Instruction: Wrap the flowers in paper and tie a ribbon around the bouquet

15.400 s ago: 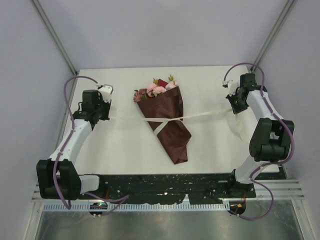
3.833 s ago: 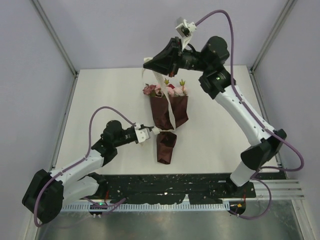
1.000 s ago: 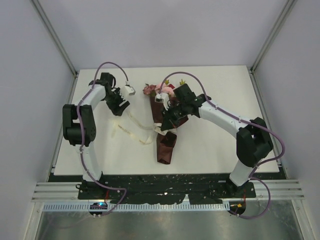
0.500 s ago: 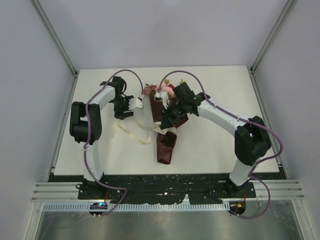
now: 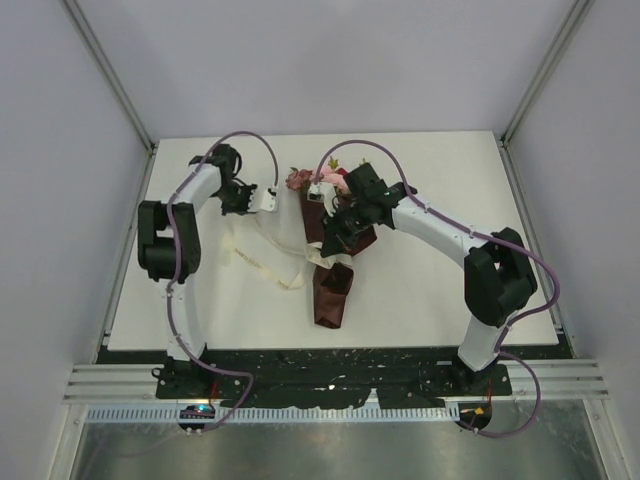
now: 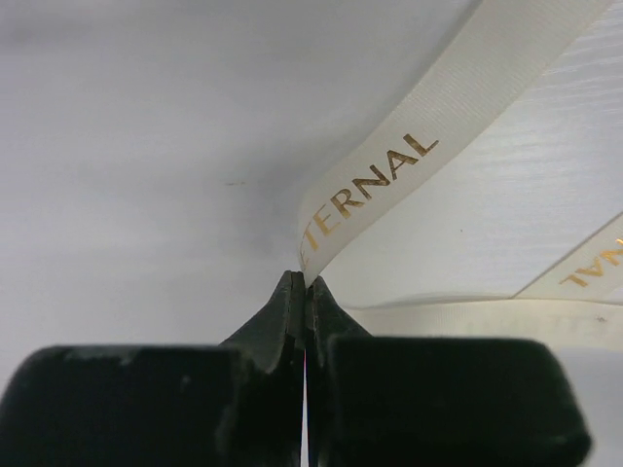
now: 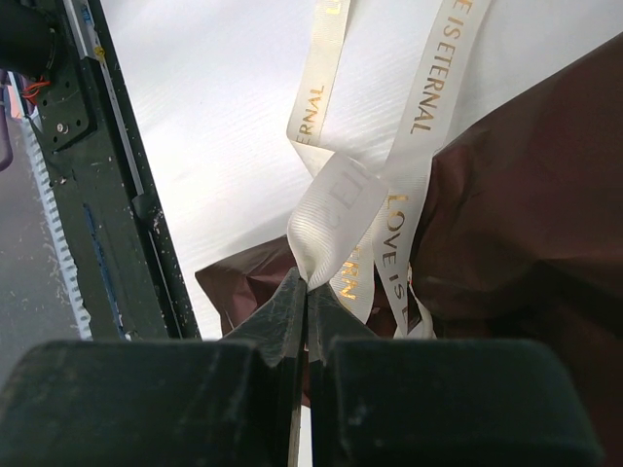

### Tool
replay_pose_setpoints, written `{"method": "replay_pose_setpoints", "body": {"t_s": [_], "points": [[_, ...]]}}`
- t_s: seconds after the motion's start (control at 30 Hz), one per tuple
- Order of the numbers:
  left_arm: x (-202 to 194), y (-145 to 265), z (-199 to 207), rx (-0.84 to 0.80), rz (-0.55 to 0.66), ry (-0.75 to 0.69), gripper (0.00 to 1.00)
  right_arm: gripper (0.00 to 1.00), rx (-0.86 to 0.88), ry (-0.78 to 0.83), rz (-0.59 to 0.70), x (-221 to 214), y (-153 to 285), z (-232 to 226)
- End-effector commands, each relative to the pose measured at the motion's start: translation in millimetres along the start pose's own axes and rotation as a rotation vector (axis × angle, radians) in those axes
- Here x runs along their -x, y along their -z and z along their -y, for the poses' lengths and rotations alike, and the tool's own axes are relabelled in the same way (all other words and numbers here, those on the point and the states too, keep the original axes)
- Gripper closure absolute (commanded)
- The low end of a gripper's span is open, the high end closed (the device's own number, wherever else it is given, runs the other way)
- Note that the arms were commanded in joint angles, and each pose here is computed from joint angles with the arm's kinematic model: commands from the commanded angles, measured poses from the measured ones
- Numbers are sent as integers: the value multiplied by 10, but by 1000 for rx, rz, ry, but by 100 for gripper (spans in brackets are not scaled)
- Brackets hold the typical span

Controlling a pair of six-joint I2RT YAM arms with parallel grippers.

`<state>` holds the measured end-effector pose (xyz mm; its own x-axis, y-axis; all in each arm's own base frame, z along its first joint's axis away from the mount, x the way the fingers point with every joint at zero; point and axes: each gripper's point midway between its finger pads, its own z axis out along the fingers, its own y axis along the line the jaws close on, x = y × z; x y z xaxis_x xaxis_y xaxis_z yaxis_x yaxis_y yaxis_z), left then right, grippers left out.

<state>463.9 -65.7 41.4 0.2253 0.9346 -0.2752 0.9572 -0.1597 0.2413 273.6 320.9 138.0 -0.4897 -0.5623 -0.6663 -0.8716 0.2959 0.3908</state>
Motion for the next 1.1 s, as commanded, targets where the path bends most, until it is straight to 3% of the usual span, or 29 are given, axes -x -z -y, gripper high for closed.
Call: {"method": "replay_pose_setpoints", "body": {"t_s": [0.0,0.17,0.4,0.57,0.73,0.97,1.07], "points": [[242,525,7,103,149,27,100,95,-12,46,40,139,108,-11],[345,949,284,175,222,104,100,94,-22,36,49,148,153,56],[842,1426,1052,156,356,95,100,94,-44,4,105,237,309,193],[1433,1720,1806,86,472,-2,100,95,-63,-1,146,328,441,313],[2144,1974,2471,39,618,-225,100,95,-60,29,174,434,473,349],[3350,2112,2291,133,872,-423,100,95,-56,92,204,530,441,456],[3901,2172,2043,105,963,-407,100,95,-46,132,215,562,444,473]]}}
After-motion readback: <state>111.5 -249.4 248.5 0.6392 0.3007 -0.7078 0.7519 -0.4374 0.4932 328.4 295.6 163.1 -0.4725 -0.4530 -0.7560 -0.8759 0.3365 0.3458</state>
